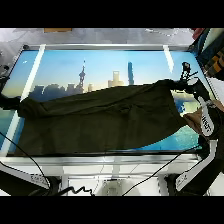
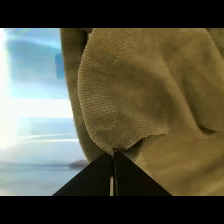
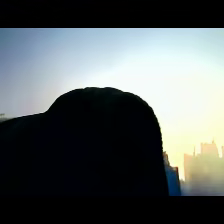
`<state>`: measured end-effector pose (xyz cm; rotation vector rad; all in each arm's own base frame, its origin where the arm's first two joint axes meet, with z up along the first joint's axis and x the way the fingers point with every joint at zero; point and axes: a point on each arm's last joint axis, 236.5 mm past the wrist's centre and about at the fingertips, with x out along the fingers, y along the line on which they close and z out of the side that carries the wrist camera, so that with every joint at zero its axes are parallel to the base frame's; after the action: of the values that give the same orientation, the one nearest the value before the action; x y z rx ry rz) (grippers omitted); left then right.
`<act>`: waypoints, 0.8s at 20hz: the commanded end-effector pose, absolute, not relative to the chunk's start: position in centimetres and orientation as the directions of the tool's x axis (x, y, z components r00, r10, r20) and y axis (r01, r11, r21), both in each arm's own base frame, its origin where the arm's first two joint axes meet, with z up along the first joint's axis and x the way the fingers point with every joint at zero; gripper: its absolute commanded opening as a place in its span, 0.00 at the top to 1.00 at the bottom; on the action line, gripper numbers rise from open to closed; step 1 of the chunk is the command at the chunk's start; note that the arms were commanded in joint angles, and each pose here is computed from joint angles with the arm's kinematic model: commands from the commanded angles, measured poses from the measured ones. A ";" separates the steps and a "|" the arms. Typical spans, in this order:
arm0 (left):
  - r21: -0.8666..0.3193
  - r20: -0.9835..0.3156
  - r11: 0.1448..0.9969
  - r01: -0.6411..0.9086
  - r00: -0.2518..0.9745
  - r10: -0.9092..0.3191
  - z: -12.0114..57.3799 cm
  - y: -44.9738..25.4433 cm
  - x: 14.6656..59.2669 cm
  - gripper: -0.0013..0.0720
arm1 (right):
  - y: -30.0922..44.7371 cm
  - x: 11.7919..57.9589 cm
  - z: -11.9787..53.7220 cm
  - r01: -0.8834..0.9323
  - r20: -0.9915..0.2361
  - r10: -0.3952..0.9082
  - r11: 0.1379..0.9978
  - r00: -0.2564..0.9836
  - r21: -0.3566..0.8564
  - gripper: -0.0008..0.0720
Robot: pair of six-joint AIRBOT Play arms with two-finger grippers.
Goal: Fold the clothes and pants, and hang the long-sleeved shirts on hangers.
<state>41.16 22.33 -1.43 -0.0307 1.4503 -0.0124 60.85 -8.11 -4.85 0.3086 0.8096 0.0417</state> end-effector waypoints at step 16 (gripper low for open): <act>0.194 -0.942 0.979 -0.059 0.269 0.202 5.0 23.9 45.2 0.97 | -20.2 56.6 0.2 0.320 -0.768 -0.025 0.917 0.641 0.237 0.96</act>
<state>53.56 19.41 12.77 0.0264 0.8087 0.0383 56.93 -20.15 0.34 0.3706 0.8434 -0.2002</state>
